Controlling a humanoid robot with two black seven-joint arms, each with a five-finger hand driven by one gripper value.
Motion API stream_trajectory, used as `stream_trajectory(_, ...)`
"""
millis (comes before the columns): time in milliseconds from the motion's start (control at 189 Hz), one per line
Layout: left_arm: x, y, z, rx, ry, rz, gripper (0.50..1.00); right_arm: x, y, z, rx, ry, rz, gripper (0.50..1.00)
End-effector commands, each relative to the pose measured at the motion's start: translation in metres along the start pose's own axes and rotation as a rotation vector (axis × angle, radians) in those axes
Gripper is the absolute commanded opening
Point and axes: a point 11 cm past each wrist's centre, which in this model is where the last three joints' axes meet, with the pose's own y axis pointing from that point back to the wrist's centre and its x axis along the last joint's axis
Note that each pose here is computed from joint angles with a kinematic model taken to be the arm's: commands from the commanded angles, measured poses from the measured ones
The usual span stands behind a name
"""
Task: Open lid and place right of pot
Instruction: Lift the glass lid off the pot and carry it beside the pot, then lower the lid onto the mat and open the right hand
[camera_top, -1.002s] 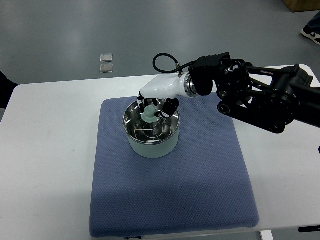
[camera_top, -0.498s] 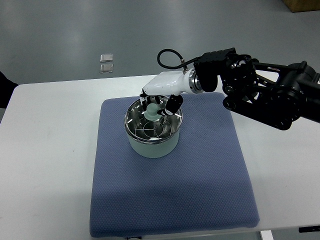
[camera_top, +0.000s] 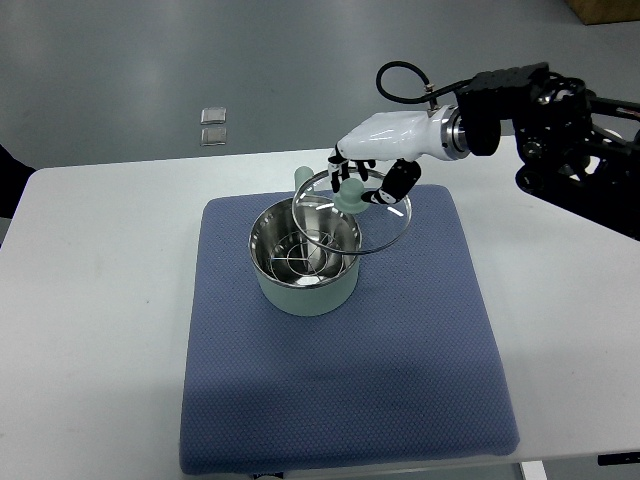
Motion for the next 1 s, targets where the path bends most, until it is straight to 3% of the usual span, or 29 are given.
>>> stream_trajectory(0, 0.000, 0.000, 0.000, 0.000, 0.000, 0.000, 1.000, -0.007, 0.013, 0.015, -0.034, -0.017, 0.001, 0.513)
stream_trajectory(196, 0.000, 0.000, 0.000, 0.000, 0.000, 0.000, 1.000, -0.032, 0.045, 0.054, -0.132, -0.072, -0.001, 0.511)
stream_trajectory(355, 0.000, 0.000, 0.000, 0.000, 0.000, 0.000, 1.000, -0.053, 0.052, 0.065, -0.150, -0.100, -0.015, 0.511)
stream_trajectory(413, 0.000, 0.000, 0.000, 0.000, 0.000, 0.000, 1.000, -0.080, 0.048, 0.065, -0.151, -0.133, -0.048, 0.511)
stream_trajectory(530, 0.000, 0.000, 0.000, 0.000, 0.000, 0.000, 1.000, -0.098, 0.036, 0.056, -0.127, -0.155, -0.059, 0.511)
stream_trajectory(869, 0.000, 0.000, 0.000, 0.000, 0.000, 0.000, 1.000, -0.126, 0.005, 0.042, -0.105, -0.179, -0.070, 0.515)
stream_trajectory(938, 0.000, 0.000, 0.000, 0.000, 0.000, 0.000, 1.000, -0.135, 0.001, 0.038, -0.098, -0.186, -0.081, 0.553)
stream_trajectory(991, 0.000, 0.000, 0.000, 0.000, 0.000, 0.000, 1.000, -0.135, 0.001, 0.038, -0.098, -0.186, -0.081, 0.554)
stream_trajectory(996, 0.000, 0.000, 0.000, 0.000, 0.000, 0.000, 1.000, -0.136, 0.000, 0.037, -0.096, -0.189, -0.083, 0.624)
